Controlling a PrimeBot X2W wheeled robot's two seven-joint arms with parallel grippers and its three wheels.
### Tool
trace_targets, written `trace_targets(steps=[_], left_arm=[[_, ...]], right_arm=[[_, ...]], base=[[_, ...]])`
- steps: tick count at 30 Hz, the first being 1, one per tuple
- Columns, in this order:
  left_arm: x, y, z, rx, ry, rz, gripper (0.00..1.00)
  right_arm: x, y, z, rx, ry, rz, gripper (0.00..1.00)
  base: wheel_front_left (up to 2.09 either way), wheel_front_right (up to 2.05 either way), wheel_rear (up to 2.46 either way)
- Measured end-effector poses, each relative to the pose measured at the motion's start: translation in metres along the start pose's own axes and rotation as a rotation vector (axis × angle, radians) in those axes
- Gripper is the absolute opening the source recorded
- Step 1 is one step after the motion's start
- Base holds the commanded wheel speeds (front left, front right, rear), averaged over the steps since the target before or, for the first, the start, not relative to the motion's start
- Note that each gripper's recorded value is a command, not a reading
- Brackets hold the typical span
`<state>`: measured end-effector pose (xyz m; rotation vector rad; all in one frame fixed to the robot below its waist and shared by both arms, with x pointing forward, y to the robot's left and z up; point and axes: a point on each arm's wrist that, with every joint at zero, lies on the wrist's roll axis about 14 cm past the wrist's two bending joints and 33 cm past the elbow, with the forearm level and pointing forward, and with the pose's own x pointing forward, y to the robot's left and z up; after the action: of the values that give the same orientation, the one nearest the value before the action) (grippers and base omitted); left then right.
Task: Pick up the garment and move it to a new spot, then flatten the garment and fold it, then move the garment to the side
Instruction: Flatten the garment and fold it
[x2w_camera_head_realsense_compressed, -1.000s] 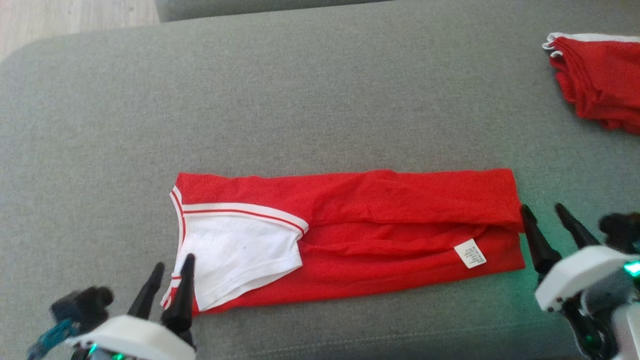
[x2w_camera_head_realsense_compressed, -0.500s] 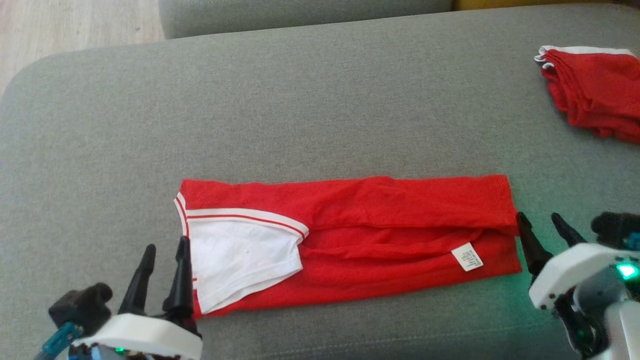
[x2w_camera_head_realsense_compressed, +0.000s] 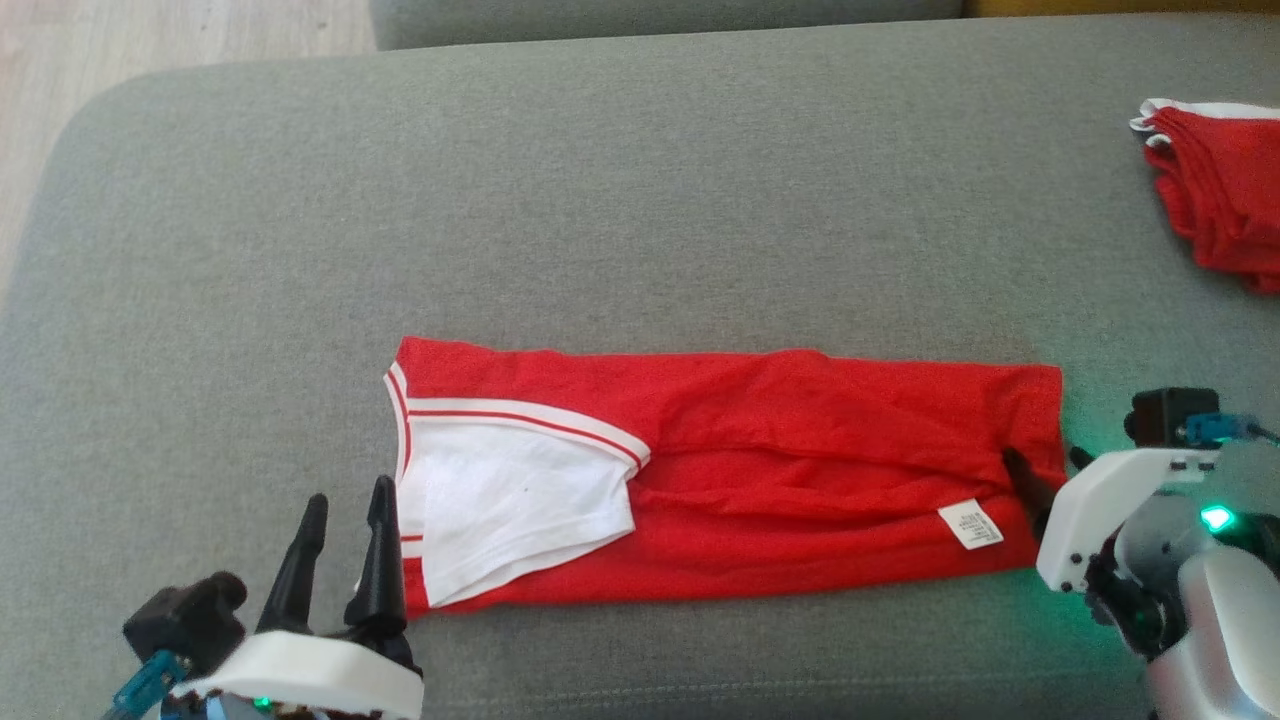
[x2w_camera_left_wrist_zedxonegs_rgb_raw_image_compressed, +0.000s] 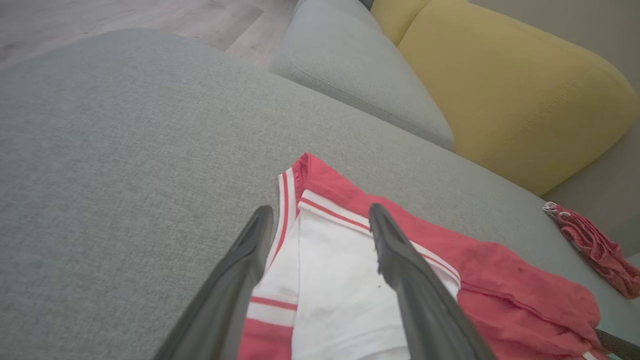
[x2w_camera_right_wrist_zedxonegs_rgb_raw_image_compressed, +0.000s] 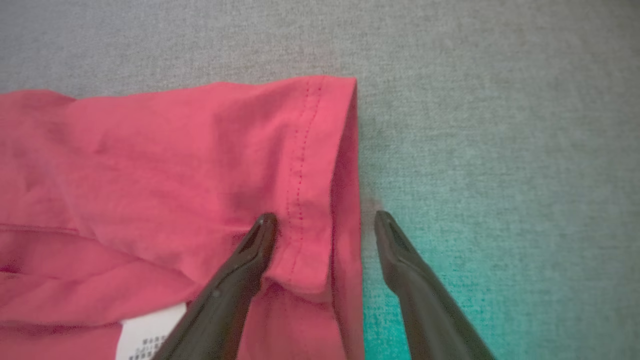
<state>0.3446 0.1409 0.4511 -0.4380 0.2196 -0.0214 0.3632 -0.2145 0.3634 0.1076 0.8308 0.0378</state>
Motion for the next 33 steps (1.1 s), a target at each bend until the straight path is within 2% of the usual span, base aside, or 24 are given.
trace_targets(steps=[6, 7, 8, 11, 12, 21, 30, 33], left_arm=[[-0.002, 0.004, 0.001, -0.004, -0.011, 0.017, 1.00], [-0.001, 0.004, 0.002, -0.004, -0.014, 0.016, 1.00], [-0.001, 0.004, 0.003, -0.003, -0.018, 0.015, 1.00], [0.000, 0.003, 0.005, -0.003, -0.024, 0.012, 1.00], [0.000, 0.002, 0.005, -0.002, -0.025, 0.011, 1.00], [0.005, -0.007, 0.008, 0.013, -0.034, -0.023, 1.00], [0.012, -0.028, 0.011, 0.049, -0.041, -0.090, 1.00], [0.014, -0.037, 0.011, 0.055, -0.046, -0.117, 1.00]], right_arm=[[0.007, 0.003, 0.003, -0.001, 0.044, 0.009, 1.00], [0.008, 0.004, 0.002, 0.004, 0.050, 0.013, 0.76], [0.008, 0.004, 0.002, 0.008, 0.055, 0.015, 0.46], [0.007, 0.005, 0.000, 0.008, 0.061, 0.018, 0.05], [0.007, 0.005, 0.000, 0.012, 0.061, 0.019, 0.00], [-0.004, -0.001, 0.002, 0.043, 0.024, 0.012, 0.00], [-0.045, -0.066, 0.029, 0.046, -0.094, -0.120, 0.00], [-0.056, -0.071, 0.034, 0.049, -0.117, -0.131, 0.00]], base=[[0.00, 0.00, 0.00], [0.00, 0.00, 0.00], [0.00, 0.00, 0.00], [0.00, 0.00, 0.00], [0.00, 0.00, 0.00], [0.00, 0.00, 0.00], [0.00, 0.00, 0.00], [0.00, 0.00, 0.00]])
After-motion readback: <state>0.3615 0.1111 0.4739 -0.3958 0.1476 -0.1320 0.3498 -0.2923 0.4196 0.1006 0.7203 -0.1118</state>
